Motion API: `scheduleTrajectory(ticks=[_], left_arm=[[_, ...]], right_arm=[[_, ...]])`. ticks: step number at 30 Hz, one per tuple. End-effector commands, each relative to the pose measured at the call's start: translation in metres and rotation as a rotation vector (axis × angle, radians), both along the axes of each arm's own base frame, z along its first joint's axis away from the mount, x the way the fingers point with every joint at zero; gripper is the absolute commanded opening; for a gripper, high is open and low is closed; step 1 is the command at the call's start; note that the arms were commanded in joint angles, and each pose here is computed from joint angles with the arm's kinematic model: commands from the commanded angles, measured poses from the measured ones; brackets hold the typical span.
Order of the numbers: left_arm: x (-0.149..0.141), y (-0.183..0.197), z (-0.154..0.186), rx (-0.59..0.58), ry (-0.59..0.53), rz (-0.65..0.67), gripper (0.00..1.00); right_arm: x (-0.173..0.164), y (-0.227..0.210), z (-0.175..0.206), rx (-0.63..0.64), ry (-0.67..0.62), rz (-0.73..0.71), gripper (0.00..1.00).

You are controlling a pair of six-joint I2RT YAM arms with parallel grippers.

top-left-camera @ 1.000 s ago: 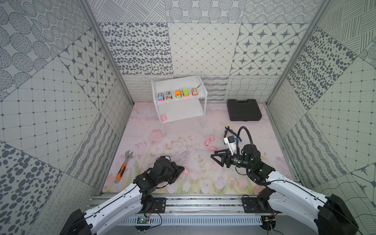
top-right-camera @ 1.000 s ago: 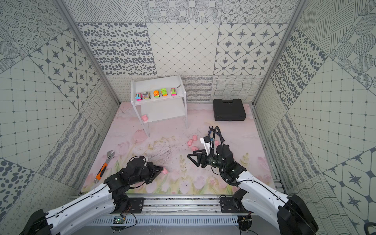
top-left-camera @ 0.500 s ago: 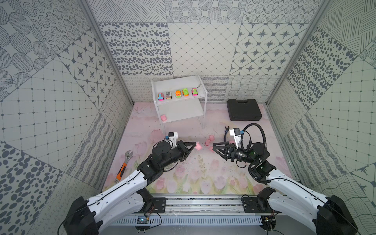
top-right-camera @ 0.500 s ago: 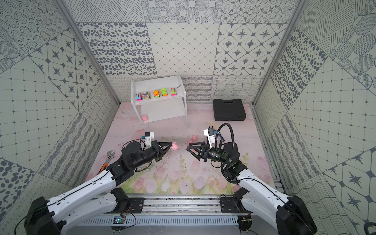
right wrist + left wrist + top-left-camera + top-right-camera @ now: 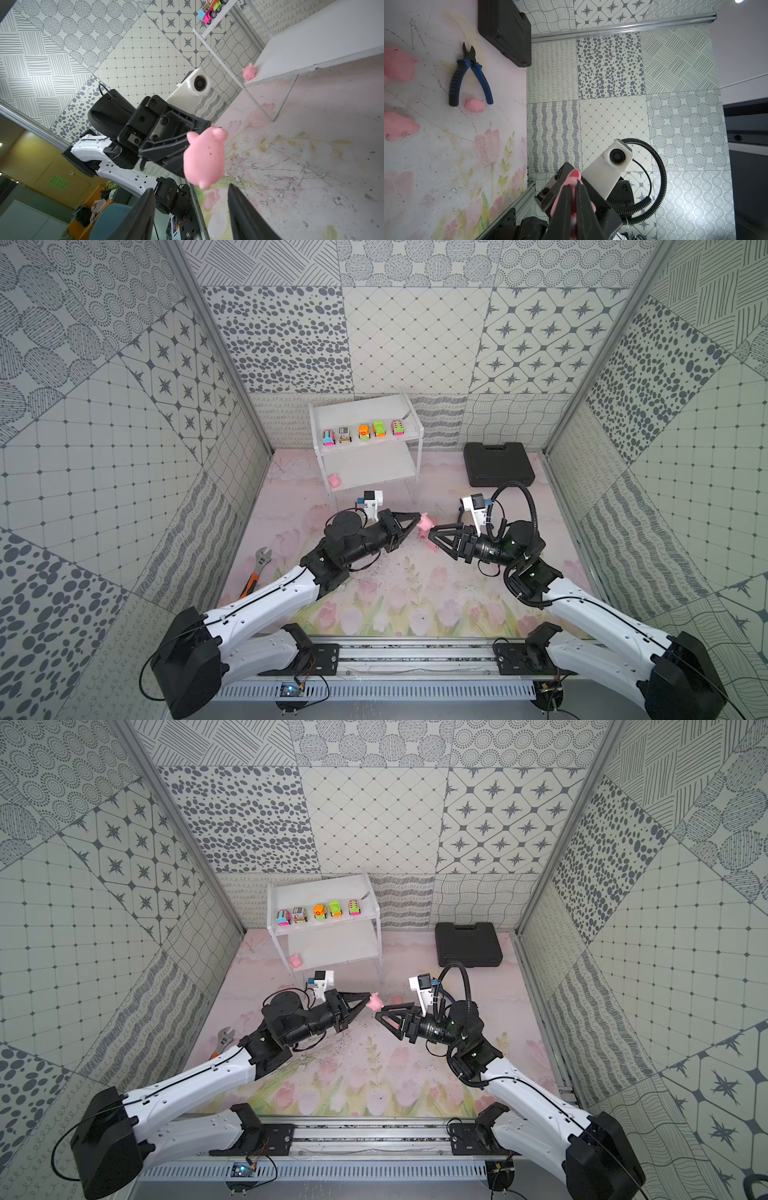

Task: Organize plastic toys on shelves
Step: Pick up the plastic toy at the center of the board.

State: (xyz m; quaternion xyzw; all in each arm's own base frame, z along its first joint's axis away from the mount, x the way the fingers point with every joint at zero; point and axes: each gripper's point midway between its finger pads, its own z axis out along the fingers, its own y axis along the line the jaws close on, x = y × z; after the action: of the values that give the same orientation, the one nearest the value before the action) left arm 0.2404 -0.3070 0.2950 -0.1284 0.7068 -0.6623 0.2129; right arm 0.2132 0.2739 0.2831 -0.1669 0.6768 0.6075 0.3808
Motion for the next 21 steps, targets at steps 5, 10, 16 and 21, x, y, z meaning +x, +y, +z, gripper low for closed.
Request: scheduleTrajectory(ticks=[5,10,16,21], left_arm=[[-0.006,-0.005,0.026,-0.061,-0.096,-0.037,0.10],[-0.006,-0.007,0.024,-0.060,-0.092,-0.042,0.10],[-0.005,-0.006,0.022,-0.056,-0.090,-0.037,0.10],[-0.005,-0.004,0.022,-0.053,-0.093,-0.029,0.10]], right_arm=[[0.014,0.002,0.027,0.039,-0.068,-0.047,0.55],[0.014,0.003,0.037,0.067,-0.094,-0.036,0.54],[0.016,0.005,0.027,0.032,-0.074,-0.040,0.46],[0.017,0.003,0.023,0.012,-0.072,-0.048,0.42]])
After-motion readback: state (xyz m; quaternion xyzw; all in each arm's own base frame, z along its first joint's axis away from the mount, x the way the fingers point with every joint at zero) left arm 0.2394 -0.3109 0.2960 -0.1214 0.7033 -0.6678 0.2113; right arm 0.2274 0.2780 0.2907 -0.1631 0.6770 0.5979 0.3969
